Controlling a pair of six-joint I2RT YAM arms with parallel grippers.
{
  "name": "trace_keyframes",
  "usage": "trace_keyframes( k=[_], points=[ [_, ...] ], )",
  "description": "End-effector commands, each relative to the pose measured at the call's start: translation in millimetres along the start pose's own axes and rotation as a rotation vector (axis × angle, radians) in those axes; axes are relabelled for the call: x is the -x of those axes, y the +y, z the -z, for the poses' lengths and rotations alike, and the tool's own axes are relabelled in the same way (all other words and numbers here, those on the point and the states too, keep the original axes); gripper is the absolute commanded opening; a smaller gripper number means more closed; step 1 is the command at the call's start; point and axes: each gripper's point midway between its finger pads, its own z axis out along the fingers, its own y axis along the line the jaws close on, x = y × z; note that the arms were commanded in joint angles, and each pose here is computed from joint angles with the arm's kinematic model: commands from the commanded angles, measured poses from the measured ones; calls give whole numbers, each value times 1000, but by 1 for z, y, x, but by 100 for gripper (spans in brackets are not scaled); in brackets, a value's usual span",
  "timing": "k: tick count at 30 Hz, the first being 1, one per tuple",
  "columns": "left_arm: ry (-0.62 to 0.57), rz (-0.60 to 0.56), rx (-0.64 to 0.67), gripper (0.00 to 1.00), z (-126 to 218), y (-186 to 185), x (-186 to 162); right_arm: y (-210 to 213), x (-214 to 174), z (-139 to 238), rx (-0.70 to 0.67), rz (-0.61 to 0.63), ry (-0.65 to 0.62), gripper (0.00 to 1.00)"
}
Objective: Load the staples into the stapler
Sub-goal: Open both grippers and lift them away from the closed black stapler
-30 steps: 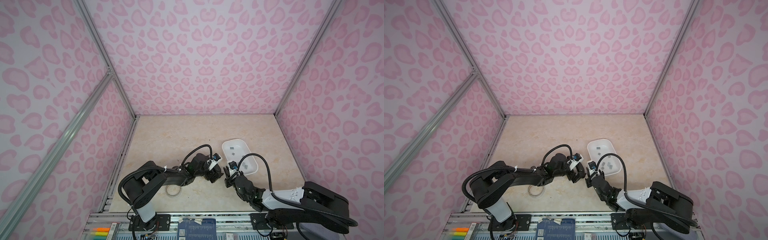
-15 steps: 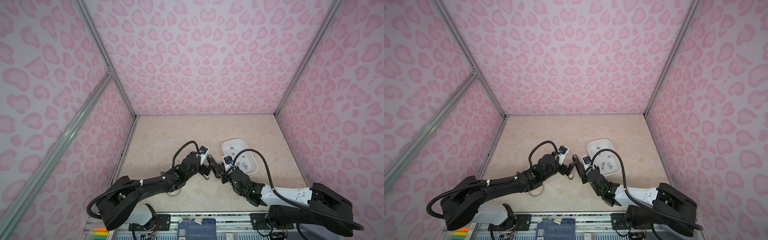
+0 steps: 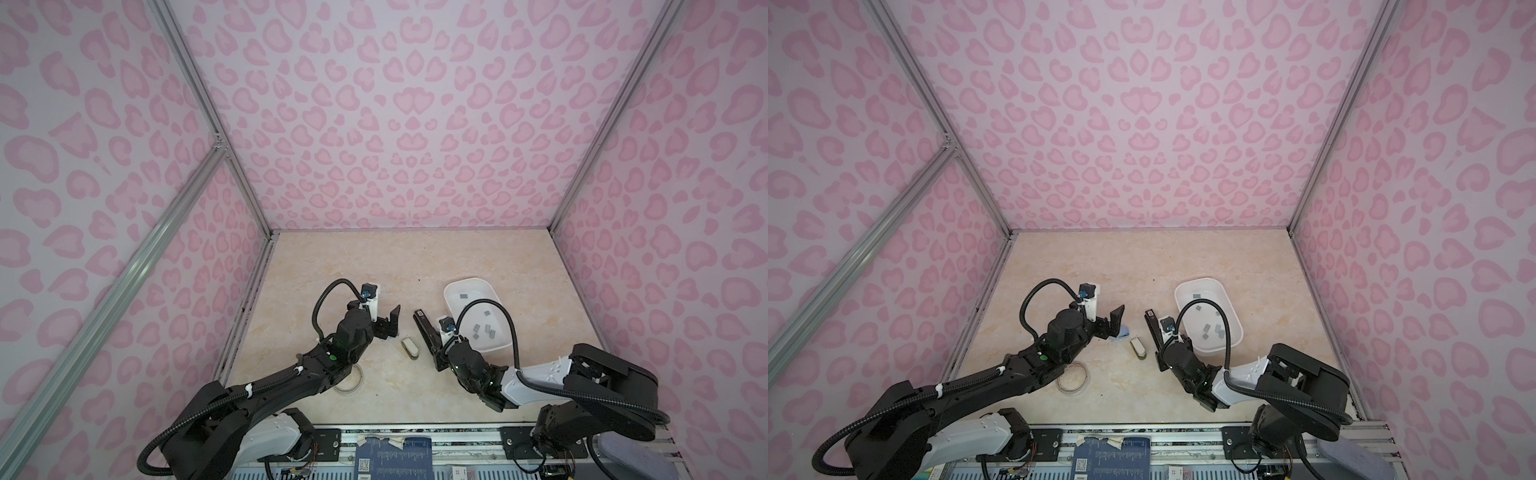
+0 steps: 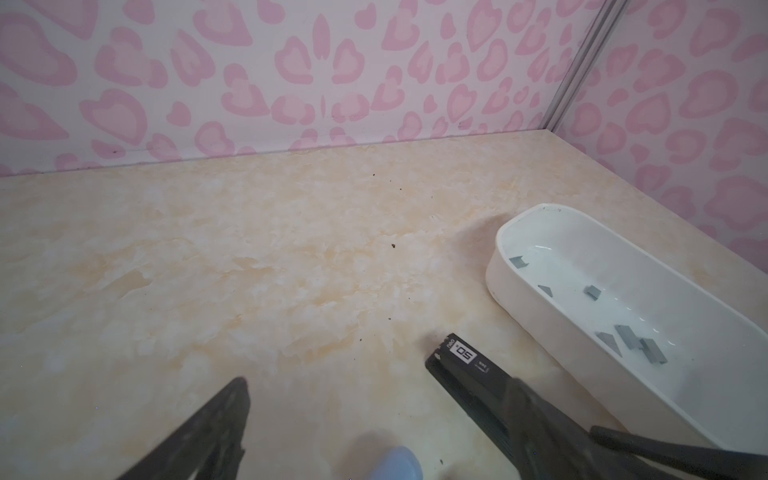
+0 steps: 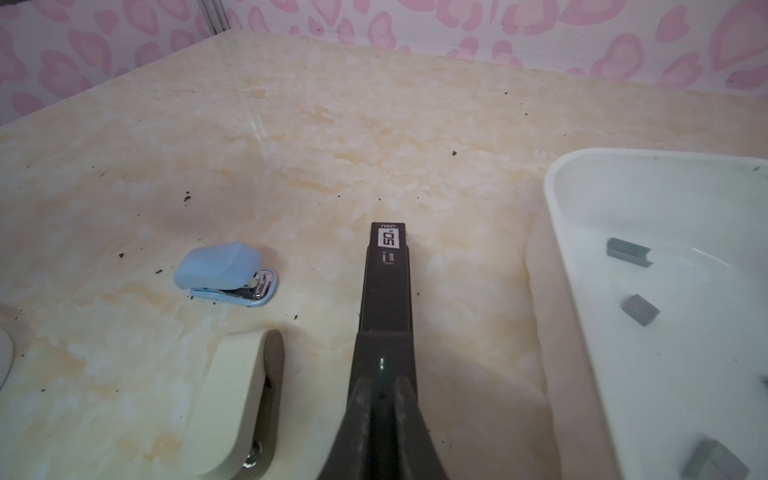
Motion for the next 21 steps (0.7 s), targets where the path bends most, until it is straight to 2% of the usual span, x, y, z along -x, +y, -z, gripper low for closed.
trace_keyframes(
  k=[1,7,15,21],
  points=[
    [-8,27,-8,96,1,0,2,-6,-27,0,-17,19,79,12],
    [-16,35,1,96,3,5,4,-4,-23,0,-11,20,69,13],
    [-19,32,-8,96,6,5,4,-13,-56,-6,-39,-19,91,10],
    [-15,35,-13,96,4,4,4,-10,-32,-4,-41,-6,40,13]
  ],
)
